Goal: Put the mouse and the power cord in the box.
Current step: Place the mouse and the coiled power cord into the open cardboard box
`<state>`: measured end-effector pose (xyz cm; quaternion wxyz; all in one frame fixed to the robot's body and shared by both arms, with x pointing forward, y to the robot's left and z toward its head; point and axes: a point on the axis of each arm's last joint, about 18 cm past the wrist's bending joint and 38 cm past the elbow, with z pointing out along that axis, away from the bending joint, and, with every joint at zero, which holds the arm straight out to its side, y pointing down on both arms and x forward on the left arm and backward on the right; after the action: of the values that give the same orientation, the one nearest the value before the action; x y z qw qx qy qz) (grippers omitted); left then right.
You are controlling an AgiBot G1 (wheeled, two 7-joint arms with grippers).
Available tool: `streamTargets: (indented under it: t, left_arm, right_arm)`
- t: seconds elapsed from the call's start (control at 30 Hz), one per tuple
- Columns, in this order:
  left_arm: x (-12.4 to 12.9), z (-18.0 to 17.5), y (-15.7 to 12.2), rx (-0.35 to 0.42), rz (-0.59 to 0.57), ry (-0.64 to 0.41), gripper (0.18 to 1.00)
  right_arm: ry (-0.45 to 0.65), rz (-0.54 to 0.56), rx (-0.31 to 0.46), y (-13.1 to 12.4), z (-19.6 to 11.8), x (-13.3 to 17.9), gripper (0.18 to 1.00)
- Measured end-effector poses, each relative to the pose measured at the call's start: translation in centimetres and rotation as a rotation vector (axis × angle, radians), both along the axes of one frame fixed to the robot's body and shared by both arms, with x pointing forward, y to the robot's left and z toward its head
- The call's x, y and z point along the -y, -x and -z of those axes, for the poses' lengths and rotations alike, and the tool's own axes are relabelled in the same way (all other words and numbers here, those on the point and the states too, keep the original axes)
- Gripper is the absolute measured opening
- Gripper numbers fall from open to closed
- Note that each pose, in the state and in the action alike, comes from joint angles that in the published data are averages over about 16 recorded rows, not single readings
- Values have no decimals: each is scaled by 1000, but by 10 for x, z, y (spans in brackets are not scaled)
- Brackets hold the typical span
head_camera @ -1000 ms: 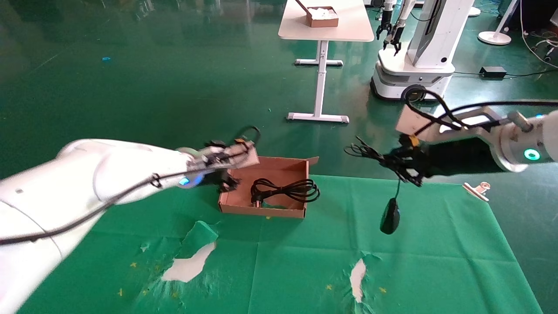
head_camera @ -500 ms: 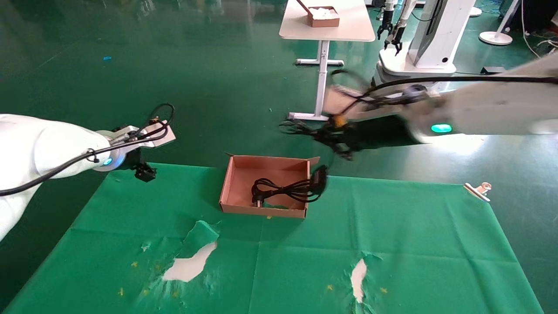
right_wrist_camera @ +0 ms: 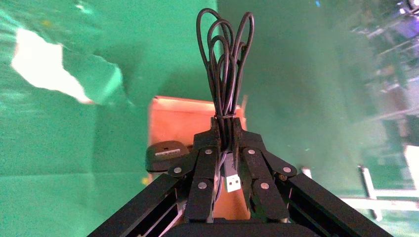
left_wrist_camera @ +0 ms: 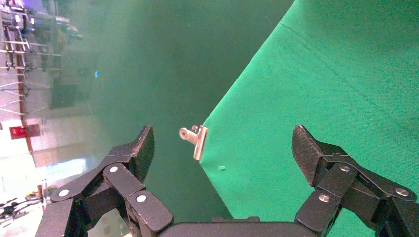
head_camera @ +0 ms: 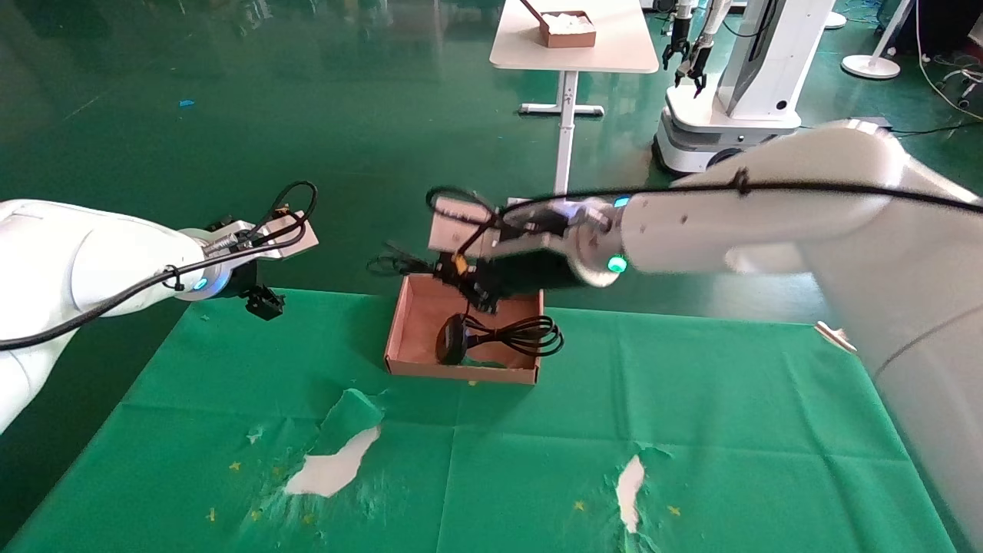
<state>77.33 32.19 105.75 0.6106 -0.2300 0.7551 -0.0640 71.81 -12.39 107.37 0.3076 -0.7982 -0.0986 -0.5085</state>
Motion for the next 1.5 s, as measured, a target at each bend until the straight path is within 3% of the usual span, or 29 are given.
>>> streamTargets:
  t: [0.33, 0.87, 1.27, 1.5]
  left_arm:
    - [0, 0, 0, 1, -2, 0, 1001]
    - [0, 0, 0, 1, -3, -1, 1001]
    - [0, 0, 0, 0, -3, 0, 1001]
    - [0, 0, 0, 0, -2, 1, 1001]
  right_arm:
    - [60, 109, 7, -22, 37, 2, 220]
    - [60, 168, 42, -32, 43, 6, 246]
    - [58, 160, 31, -30, 42, 6, 387]
    - [54, 156, 25, -29, 42, 6, 535]
